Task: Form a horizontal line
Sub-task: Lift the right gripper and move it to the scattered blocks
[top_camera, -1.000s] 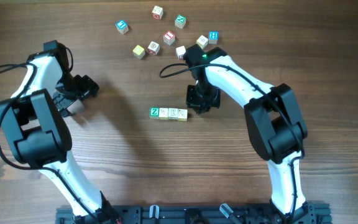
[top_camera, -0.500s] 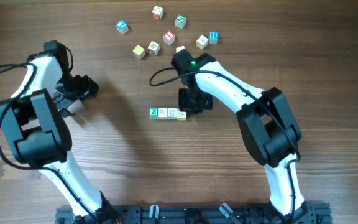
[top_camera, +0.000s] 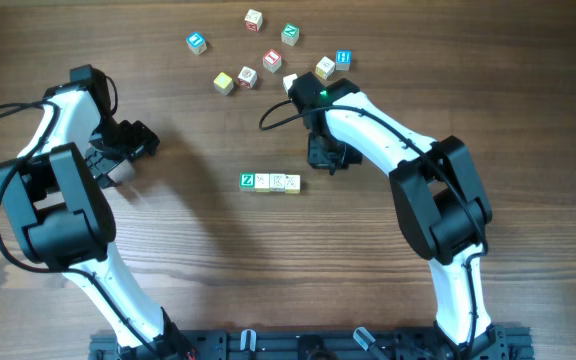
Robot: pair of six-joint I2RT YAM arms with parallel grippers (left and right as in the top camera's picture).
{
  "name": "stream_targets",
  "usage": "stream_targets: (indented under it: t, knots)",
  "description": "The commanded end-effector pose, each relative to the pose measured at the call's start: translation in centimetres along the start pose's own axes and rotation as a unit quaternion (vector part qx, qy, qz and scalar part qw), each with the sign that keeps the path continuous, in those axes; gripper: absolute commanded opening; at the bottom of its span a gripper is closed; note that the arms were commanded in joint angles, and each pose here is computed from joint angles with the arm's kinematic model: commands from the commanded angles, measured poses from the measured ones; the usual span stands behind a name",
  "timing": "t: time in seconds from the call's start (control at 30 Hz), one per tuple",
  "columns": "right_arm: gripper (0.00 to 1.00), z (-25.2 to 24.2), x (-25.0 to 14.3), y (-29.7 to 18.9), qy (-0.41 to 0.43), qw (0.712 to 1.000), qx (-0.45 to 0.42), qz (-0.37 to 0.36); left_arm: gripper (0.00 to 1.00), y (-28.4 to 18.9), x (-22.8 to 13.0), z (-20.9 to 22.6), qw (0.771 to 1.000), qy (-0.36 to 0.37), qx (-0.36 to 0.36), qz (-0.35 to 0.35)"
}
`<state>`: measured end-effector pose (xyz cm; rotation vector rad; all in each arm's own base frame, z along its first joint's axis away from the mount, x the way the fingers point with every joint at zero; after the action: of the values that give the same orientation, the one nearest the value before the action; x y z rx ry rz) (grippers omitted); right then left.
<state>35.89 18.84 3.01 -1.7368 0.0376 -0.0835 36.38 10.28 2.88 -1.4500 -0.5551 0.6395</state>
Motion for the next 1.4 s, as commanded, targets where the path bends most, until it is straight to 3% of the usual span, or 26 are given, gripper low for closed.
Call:
stream_targets:
  t: [0.0,0.27,0.37,0.43,0.53,0.67,0.7,0.83,0.93,0.97,1.0,1.03,1.07,1.1,1.13,1.23,1.3,1.37]
  knots:
    - [0.08,-0.9,2.0,-0.8,0.015,0.999,-0.016,-0.046,1.00,1.0,-0.1,0.8,1.000,-0.002,0.021,0.006]
    - [0.10,-1.1,2.9,-0.9,0.017,0.997,-0.027,-0.071,1.00,1.0,-0.1,0.8,1.000,-0.002,0.021,0.006]
    - [0.19,-1.1,2.9,-0.9,0.017,0.997,-0.027,-0.070,1.00,1.0,-0.1,0.8,1.000,-0.002,0.021,0.006]
    - [0.04,-1.1,2.6,-0.9,0.016,0.998,-0.027,-0.063,1.00,1.0,-0.1,0.8,1.000,-0.002,0.021,0.006]
    - [0.04,-1.8,2.0,-1.8,0.014,0.998,-0.036,-0.056,1.00,1.0,-0.1,0.8,1.000,-0.002,0.021,0.006]
    - [0.04,-3.4,3.8,-10.8,0.001,0.988,-0.008,-0.156,1.00,1.0,-0.1,0.8,1.000,-0.002,0.021,0.006]
    - [0.04,-4.2,4.3,-16.8,-0.006,0.975,0.028,-0.221,1.00,1.0,-0.1,0.8,1.000,-0.002,0.021,0.006]
    - [0.04,-7.2,3.5,-29.3,0.030,0.917,0.122,-0.379,1.00,1.0,-0.1,0.8,1.000,-0.002,0.021,0.006]
    - [0.04,-8.6,2.3,-32.4,0.001,0.899,0.125,-0.421,1.00,1.0,-0.1,0.8,1.000,-0.002,0.021,0.006]
    - [0.10,-8.6,2.3,-32.3,-0.009,0.899,0.118,-0.423,1.00,1.0,-0.1,0.8,1.000,-0.002,0.021,0.006]
    - [0.22,-8.6,2.5,-32.1,-0.010,0.899,0.113,-0.422,1.00,1.0,-0.1,0.8,1.000,-0.002,0.021,0.006]
    - [0.38,-8.7,2.8,-32.1,-0.006,0.899,0.108,-0.425,1.00,1.0,-0.1,0.8,1.000,-0.002,0.021,0.006]
    - [0.70,-8.9,3.5,-32.0,0.005,0.896,0.091,-0.435,1.00,1.0,-0.1,0.8,1.000,-0.002,0.021,0.006]
    - [0.90,-8.9,4.8,-31.9,0.022,0.889,0.074,-0.451,1.00,1.0,-0.1,0.8,1.000,-0.002,0.021,0.006]
    - [0.98,-8.8,5.6,-31.7,0.030,0.887,0.068,-0.456,1.00,1.0,-0.1,0.8,1.000,-0.002,0.021,0.006]
    - [1.00,-7.5,8.5,-29.0,0.019,0.893,0.067,-0.445,1.00,1.0,-0.1,0.8,1.000,-0.002,0.021,0.006]
    - [1.00,-5.4,10.6,-24.8,-0.031,0.910,0.122,-0.394,1.00,1.0,-0.1,0.8,1.000,-0.002,0.021,0.006]
    - [0.96,-5.9,12.3,-20.6,0.001,0.929,0.154,-0.338,1.00,1.0,-0.1,0.8,1.000,-0.002,0.021,0.006]
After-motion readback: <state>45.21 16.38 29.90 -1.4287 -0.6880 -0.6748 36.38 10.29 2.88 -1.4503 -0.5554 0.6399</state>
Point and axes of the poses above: each gripper's point midway between its finger pads, its own y axis out along the fingers, its own z axis along the line the jaws close on, x = y × z, the point moved 3 cm from there along -y, back along the fingers, and after that the axes turned 1 degree about y, right-handed, at the moved point
